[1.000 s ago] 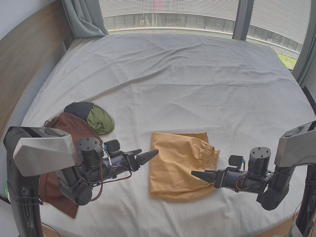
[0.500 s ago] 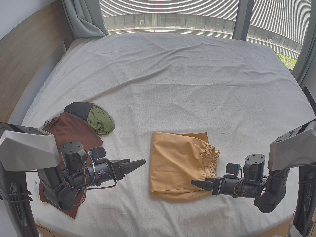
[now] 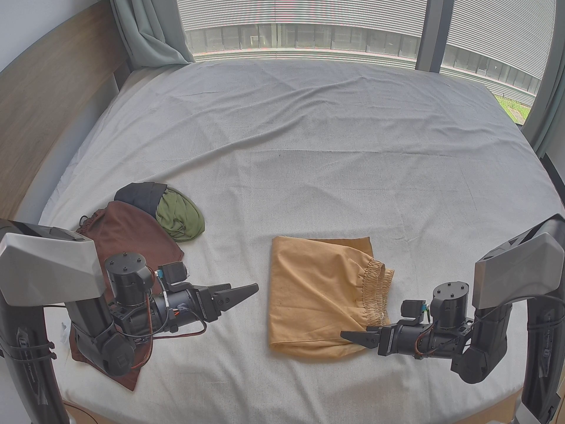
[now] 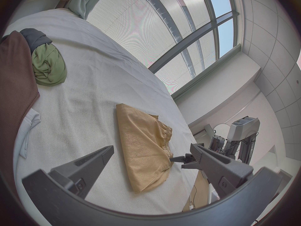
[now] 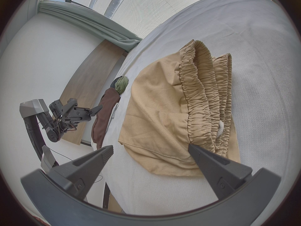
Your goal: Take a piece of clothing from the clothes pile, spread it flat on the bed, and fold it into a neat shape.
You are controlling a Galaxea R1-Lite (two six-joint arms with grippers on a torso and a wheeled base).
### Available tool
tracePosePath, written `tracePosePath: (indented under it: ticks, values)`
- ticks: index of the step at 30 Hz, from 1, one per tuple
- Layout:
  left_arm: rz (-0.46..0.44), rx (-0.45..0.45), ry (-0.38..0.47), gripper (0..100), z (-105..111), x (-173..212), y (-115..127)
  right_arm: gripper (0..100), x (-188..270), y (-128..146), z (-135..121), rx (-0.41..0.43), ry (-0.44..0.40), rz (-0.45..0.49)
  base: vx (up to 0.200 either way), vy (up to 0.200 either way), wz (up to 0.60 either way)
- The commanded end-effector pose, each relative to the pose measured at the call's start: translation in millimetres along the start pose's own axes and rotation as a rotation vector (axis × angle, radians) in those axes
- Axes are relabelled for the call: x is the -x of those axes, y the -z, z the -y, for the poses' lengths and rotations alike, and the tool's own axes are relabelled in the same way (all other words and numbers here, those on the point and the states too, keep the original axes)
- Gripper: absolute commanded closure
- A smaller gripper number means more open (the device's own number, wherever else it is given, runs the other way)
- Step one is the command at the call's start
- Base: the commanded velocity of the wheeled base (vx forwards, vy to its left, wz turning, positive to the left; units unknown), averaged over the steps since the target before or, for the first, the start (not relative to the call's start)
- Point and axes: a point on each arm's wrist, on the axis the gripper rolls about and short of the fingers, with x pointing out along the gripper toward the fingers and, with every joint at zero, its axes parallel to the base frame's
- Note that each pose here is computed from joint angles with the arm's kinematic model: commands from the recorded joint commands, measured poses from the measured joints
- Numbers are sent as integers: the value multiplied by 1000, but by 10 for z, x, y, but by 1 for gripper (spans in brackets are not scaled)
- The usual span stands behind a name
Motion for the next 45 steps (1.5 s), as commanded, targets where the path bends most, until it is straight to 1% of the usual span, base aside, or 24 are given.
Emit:
tracePosePath:
  ticks: [1,10,12,15,17,21,27,33,35,37,39,45]
  values:
    - [-2,1,0,0,-5,-4,7,0,-3,-46,-5,4,-8,17,0,0,0]
    - [11,-7,5,0,4,-10,-27,0,44,-465,-218,79,-90,181,0,0,0]
    - [11,-7,5,0,4,-10,-27,0,19,-527,-237,91,-103,204,0,0,0]
    - [12,-7,5,0,5,-10,-29,0,-24,-587,-233,97,-111,226,0,0,0]
    - [12,-7,5,0,5,-10,-29,0,-86,-687,-195,104,-116,261,0,0,0]
    - [13,-8,6,0,8,-8,-32,0,-240,-765,-114,88,-118,291,0,0,0]
    - [11,-7,5,0,5,-8,-26,0,-314,-790,89,63,-79,306,0,0,0]
    - [10,-7,4,0,5,-5,-23,0,-347,-762,231,43,-37,307,0,0,0]
    - [10,-7,4,0,5,-5,-23,0,-347,-762,231,43,-37,307,0,0,0]
    - [7,-6,3,0,2,-5,-16,0,-391,-749,348,29,-3,316,0,0,0]
    - [7,-6,3,0,2,-5,-16,0,-397,-732,396,22,8,312,0,0,0]
    - [6,-5,2,0,-1,-6,-13,0,-414,-732,457,17,19,317,0,0,0]
